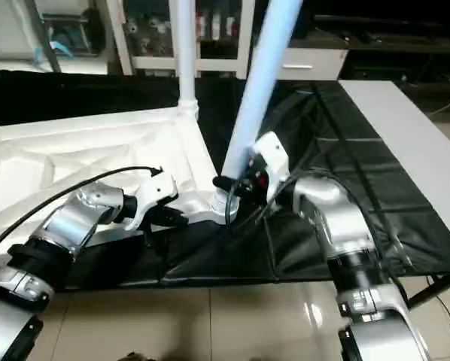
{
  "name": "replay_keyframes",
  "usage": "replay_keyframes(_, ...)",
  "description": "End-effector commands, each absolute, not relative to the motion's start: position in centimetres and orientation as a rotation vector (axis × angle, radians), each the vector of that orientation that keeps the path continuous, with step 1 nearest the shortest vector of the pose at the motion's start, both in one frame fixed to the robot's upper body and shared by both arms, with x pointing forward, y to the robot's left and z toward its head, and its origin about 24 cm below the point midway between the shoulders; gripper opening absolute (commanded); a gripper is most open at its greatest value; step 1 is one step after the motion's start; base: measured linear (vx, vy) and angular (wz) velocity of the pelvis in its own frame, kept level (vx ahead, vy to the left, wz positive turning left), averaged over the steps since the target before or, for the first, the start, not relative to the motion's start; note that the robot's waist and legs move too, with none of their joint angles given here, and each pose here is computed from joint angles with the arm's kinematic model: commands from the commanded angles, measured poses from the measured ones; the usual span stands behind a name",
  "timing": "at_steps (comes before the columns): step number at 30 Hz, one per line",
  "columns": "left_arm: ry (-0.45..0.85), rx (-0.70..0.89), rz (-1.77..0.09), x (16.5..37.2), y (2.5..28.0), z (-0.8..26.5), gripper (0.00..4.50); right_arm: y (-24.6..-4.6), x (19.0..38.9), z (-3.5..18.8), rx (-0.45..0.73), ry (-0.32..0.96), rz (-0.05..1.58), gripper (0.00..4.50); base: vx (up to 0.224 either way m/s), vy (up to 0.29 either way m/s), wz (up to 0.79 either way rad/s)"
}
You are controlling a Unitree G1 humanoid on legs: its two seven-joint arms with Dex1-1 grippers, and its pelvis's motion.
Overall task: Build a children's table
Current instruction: Insert table leg to table base
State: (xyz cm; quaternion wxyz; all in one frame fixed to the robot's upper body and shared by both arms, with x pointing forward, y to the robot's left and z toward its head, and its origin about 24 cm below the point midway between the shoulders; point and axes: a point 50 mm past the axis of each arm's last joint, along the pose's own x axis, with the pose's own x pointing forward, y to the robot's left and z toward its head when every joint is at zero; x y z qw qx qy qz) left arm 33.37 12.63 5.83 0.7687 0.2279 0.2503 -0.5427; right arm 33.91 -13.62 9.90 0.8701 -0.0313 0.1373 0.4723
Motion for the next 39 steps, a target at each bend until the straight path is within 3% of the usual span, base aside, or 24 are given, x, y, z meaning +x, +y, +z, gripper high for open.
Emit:
replay_keyframes(1,0.563,0.47,-1.192,33.1,12.7,5.3,0.0,-13.9,33.6,7.3,-0.076,0.435,0.97,1.84,0.0,0.0,0.0)
replay_keyframes(12,0.565,0.473,-1.194,33.1,12.7,5.4,0.0,-13.0,34.4,6.8,-0.121,0.462,0.972,1.84,0.0,0.0,0.0)
replay_keyframes(20,0.563,0.47,-1.19,33.1,12.7,5.4,0.0,-12.9,33.4,5.4,-0.193,0.522,1.053,1.84,0.0,0.0,0.0)
replay_keyframes(27,0.557,0.465,-1.189,33.2,12.5,5.4,0.0,-14.1,33.5,4.4,-0.178,0.522,0.974,1.84,0.0,0.0,0.0)
replay_keyframes(39,0.542,0.456,-1.186,33.1,12.4,5.4,0.0,-14.1,33.3,3.3,-0.144,0.489,0.913,1.84,0.0,0.0,0.0)
